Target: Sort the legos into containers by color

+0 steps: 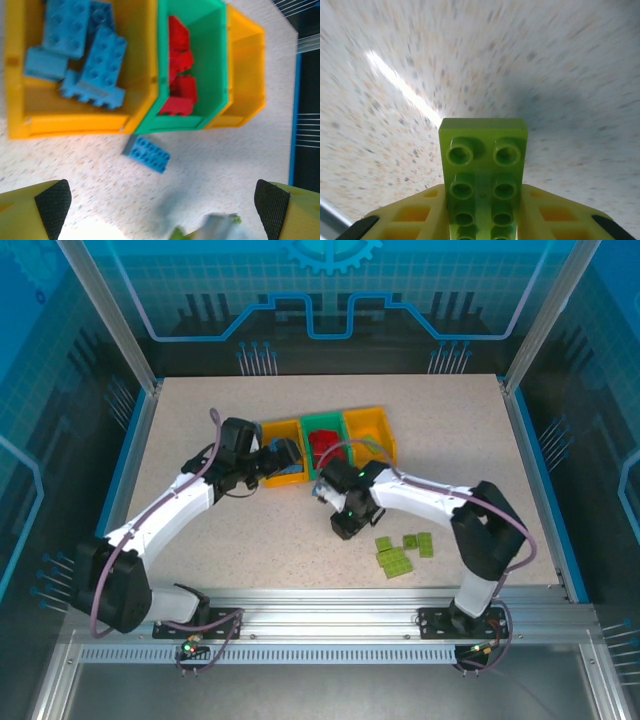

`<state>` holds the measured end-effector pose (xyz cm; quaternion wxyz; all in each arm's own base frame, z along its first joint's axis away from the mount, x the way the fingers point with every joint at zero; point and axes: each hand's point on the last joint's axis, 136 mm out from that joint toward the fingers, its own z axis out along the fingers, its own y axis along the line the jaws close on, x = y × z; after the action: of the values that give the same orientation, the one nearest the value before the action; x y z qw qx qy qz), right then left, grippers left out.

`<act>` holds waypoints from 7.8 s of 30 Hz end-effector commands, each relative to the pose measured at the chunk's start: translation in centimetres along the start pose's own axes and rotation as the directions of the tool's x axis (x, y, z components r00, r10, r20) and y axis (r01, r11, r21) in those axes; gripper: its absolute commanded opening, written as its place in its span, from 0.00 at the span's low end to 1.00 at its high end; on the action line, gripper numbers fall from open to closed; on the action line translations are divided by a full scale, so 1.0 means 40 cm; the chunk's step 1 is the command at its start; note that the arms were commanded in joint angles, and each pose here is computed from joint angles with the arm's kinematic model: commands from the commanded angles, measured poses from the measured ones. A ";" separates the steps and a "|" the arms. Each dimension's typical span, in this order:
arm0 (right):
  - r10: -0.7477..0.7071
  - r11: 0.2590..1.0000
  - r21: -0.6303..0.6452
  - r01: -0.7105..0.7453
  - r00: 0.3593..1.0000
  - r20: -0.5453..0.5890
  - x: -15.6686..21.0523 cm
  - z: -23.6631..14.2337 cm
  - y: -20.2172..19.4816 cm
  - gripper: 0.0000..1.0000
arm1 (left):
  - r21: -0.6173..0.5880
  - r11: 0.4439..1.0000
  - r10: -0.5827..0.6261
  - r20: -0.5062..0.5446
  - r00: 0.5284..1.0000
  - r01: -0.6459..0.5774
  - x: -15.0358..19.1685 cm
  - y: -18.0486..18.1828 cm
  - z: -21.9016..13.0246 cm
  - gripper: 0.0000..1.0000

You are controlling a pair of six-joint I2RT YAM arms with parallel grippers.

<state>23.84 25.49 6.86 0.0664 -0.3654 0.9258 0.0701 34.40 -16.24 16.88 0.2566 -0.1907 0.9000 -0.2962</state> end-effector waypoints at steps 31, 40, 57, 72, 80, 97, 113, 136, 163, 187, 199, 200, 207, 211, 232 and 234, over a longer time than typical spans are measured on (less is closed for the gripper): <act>0.578 0.810 0.030 -0.585 0.807 0.125 -0.269 -0.070 -0.547 0.58 | -0.312 0.911 0.169 -0.316 0.934 -0.270 0.304 0.013 0.189 0.99; 0.569 0.818 -0.032 -0.575 0.798 0.196 -0.256 -0.157 -0.497 0.74 | -0.389 0.901 0.071 -0.304 0.950 -0.192 0.299 0.003 0.268 0.99; 0.605 0.788 -0.056 -0.613 0.755 0.253 -0.106 -0.202 -0.453 0.76 | -0.515 0.848 -0.193 -0.075 0.978 0.128 0.262 0.042 0.353 0.99; 0.631 0.770 -0.075 -0.634 0.738 0.240 -0.057 -0.184 -0.466 0.76 | -0.502 0.841 -0.272 -0.067 0.960 0.203 0.257 0.020 0.426 0.99; 0.639 0.764 -0.084 -0.639 0.734 0.230 -0.052 -0.174 -0.470 0.76 | -0.527 0.829 -0.271 -0.087 0.958 0.187 0.324 0.100 0.376 0.94; 0.652 0.754 -0.073 -0.653 0.730 0.208 -0.033 -0.159 -0.466 0.76 | -0.506 0.829 0.135 -0.234 0.963 -0.239 0.261 0.056 0.269 0.99; 0.672 0.734 -0.046 -0.678 0.713 0.201 -0.018 -0.155 -0.473 0.77 | -0.364 0.732 0.470 -0.340 0.814 -0.575 0.239 0.023 0.369 0.99; 0.679 0.723 -0.005 -0.691 0.708 0.194 0.046 -0.158 -0.458 0.78 | -0.397 0.699 0.506 -0.313 0.804 -0.595 0.209 0.059 0.425 0.88; 0.777 0.624 -0.002 -0.782 0.619 0.113 0.296 -0.112 -0.364 0.80 | -0.448 0.772 0.442 -0.130 0.887 -0.451 0.094 -0.005 0.155 0.61; 0.783 0.622 -0.016 -0.783 0.622 -0.021 0.358 -0.045 -0.267 0.77 | -0.553 0.802 0.225 -0.073 0.972 -0.227 -0.198 0.124 0.192 0.79; 0.721 0.693 0.046 -0.720 0.690 -0.071 0.369 -0.001 -0.214 0.71 | -0.466 0.869 0.184 -0.007 0.983 -0.166 -0.167 0.081 0.130 0.99; 0.716 0.698 0.057 -0.714 0.694 -0.075 0.370 0.003 -0.215 0.70 | -0.459 0.873 0.186 -0.002 0.983 -0.166 -0.162 0.077 0.122 0.99; 0.700 0.714 0.109 -0.691 0.709 -0.087 0.372 0.017 -0.221 0.62 | -0.423 0.893 0.177 0.013 0.984 -0.155 -0.116 0.070 0.078 0.99; 0.685 0.728 0.126 -0.674 0.723 -0.087 0.362 0.017 -0.223 0.54 | -0.409 0.901 0.170 0.017 0.985 -0.148 -0.089 0.072 0.066 0.99; 0.646 0.756 0.063 -0.651 0.758 0.089 0.184 -0.114 -0.275 0.34 | -0.445 0.885 0.137 -0.039 0.990 -0.140 0.043 0.153 0.057 0.99; 0.659 0.748 -0.004 -0.664 0.742 0.119 0.123 -0.130 -0.291 0.34 | -0.447 0.878 0.158 -0.062 0.985 -0.170 0.073 0.148 0.063 0.99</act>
<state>25.85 11.72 8.94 0.0841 -0.0082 0.9947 0.0579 33.30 -13.44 10.20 0.2153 -0.1681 0.9604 -0.0545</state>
